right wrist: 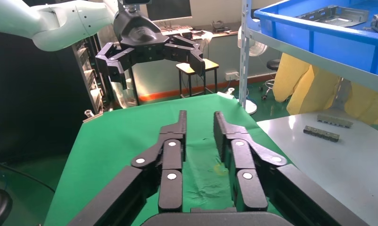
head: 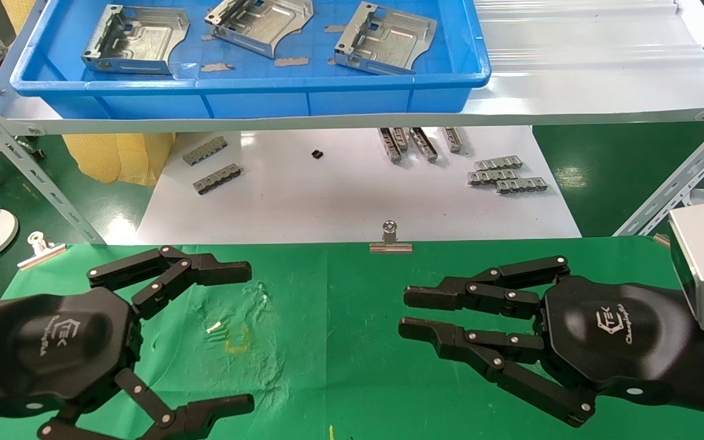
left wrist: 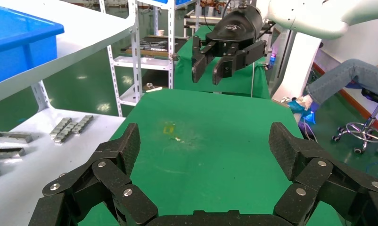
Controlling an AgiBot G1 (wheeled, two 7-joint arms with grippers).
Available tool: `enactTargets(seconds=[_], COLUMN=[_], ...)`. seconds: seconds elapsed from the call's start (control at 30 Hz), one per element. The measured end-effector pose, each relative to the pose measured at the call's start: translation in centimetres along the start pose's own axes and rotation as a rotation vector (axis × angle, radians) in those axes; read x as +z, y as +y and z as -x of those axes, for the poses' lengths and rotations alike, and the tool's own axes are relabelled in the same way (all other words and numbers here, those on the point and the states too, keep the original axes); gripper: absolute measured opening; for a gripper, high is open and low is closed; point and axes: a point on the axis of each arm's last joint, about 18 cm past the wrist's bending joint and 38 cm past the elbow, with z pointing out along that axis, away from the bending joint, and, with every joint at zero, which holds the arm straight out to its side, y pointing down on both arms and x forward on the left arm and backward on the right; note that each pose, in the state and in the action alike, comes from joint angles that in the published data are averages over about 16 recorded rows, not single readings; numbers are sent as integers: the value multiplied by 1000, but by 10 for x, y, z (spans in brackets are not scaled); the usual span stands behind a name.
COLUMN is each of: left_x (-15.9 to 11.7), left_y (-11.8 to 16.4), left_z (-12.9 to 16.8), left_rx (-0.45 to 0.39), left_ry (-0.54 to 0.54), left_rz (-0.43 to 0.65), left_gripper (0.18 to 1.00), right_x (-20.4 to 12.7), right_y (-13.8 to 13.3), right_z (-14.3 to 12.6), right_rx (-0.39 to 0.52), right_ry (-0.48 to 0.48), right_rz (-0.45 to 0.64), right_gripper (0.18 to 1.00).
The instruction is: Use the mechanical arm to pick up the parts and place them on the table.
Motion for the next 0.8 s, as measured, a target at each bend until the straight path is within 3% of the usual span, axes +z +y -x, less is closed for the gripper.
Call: enactTargets(seconds=[0.3,0.57,0.8], left_x=[11,35,64], left_y=[-32,-70,-86], left_z=[58,158,242], left_rx=[91,138,102], left_ry=[-106,-319,-578], left_rz=[-23,-35,11], left_gripper=[1001,1001,1001], right_x=[0,0,0], right_y=[0,0,0], right_z=[0,0,0], right_rx=[0,0,0], right_ry=[0,0,0], right_rz=[0,0,0], right_gripper=[263,206,193])
